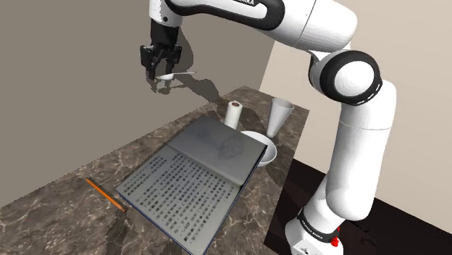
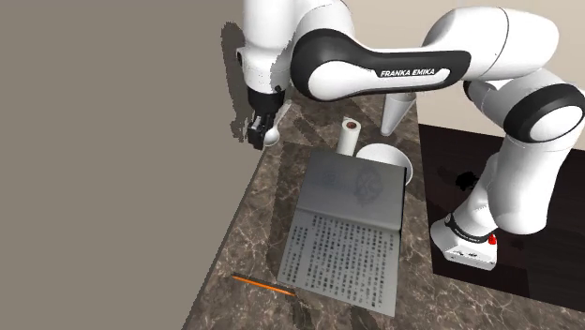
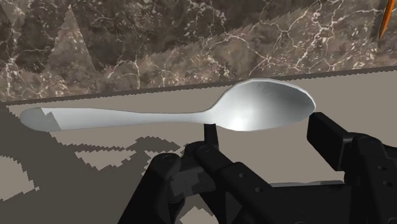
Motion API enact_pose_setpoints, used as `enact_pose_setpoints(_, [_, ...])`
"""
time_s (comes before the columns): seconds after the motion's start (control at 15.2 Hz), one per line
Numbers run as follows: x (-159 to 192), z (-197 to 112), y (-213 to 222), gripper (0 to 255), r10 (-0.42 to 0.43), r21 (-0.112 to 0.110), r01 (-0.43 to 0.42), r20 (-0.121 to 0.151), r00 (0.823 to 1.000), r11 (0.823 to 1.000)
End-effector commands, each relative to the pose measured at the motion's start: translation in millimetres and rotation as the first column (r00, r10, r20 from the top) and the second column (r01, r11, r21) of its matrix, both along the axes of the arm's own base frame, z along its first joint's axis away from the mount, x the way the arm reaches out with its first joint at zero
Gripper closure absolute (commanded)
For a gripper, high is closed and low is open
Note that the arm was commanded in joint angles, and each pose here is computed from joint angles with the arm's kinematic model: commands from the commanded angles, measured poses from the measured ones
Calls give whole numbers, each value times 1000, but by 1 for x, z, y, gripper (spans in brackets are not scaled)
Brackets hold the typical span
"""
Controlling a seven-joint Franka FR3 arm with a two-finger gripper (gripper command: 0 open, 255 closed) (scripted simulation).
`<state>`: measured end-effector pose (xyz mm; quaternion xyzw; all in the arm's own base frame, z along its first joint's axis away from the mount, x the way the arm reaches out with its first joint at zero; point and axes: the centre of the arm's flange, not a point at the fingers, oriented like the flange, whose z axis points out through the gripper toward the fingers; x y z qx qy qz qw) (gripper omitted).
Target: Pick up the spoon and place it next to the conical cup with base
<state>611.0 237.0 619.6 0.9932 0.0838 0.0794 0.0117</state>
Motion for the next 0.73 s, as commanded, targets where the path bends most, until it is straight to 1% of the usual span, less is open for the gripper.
enact_pose_setpoints(0.0, [-5,0,-27,255,0,0,0,0,1000,1000])
enact_pose_setpoints(0.66, [-21,0,-158,255,0,0,0,0,1000,1000])
